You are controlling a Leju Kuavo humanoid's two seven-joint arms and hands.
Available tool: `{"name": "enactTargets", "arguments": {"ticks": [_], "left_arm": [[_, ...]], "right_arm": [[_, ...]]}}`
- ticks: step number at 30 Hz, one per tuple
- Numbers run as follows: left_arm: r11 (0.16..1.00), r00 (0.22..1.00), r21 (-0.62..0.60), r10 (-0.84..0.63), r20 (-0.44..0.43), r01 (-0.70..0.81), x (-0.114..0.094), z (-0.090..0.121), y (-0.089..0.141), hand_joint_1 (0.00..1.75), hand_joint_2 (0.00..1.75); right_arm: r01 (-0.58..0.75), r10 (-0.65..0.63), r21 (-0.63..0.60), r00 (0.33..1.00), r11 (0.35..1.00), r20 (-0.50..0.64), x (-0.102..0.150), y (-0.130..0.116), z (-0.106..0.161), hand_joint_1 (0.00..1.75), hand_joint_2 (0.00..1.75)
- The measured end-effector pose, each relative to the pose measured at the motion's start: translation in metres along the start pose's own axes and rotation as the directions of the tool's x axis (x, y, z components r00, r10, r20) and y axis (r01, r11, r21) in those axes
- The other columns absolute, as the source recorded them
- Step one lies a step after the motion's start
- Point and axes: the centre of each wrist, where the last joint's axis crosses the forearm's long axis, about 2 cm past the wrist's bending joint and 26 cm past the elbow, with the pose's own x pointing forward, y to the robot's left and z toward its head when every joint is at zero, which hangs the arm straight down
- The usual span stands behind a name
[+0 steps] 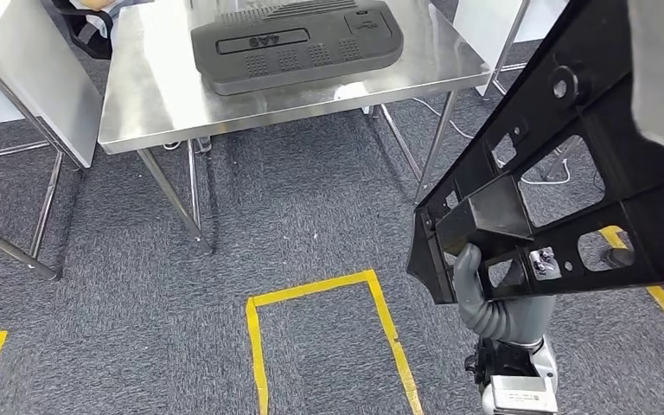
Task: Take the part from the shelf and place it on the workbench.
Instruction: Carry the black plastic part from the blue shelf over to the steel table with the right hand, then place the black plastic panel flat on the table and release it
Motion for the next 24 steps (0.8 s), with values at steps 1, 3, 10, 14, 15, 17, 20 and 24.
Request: {"name": "enactTargets", "arguments": {"ticks": [1,3,10,14,15,17,20,24], "left_arm": [[1.000,1.000,0.000,0.000,0.000,0.000,-0.0002,0.0001,-0.0001,0.00,1.75],[1.000,1.000,-0.001,0.000,-0.001,0.000,-0.0007,0.0004,-0.0002,0.00,1.75],[1.000,1.000,-0.001,0.001,0.000,-0.001,0.0001,-0.0001,0.0004,0.00,1.75],[1.000,1.000,-0.001,0.000,-0.001,0.000,-0.0008,0.0002,0.0007,0.00,1.75],[1.000,1.000,-0.001,0.000,-0.001,0.000,-0.0005,0.0000,0.0008,0.00,1.75],[1.000,1.000,-0.001,0.000,-0.001,0.000,-0.0006,0.0001,0.0007,0.00,1.75],[1.000,1.000,-0.002,0.001,-0.001,-0.001,-0.0008,0.0004,-0.0001,0.00,1.75],[1.000,1.000,-0.004,0.002,0.001,-0.002,0.0003,0.0000,-0.0007,0.00,1.75]], "right_arm": [[0.000,0.000,-0.001,1.000,1.000,0.000,0.0000,0.0001,0.0000,1.75,1.75],[0.001,-0.001,-0.002,1.000,1.000,-0.002,0.0001,0.0003,-0.0001,1.75,1.75],[-0.002,0.002,-0.006,1.000,1.000,0.000,0.0001,0.0003,-0.0017,1.75,1.75],[-0.005,0.005,-0.010,1.000,1.000,0.004,-0.0003,-0.0001,-0.0035,1.75,1.75],[-0.005,0.005,-0.010,1.000,1.000,0.005,-0.0004,-0.0001,-0.0039,1.75,1.75],[-0.005,0.006,-0.011,1.000,1.000,0.004,-0.0006,-0.0003,-0.0038,1.75,1.75],[-0.008,0.008,-0.012,1.000,1.000,0.004,-0.0009,-0.0009,-0.0040,1.75,1.75],[-0.010,0.010,-0.014,1.000,1.000,0.003,-0.0012,-0.0015,-0.0046,1.75,1.75]]}}
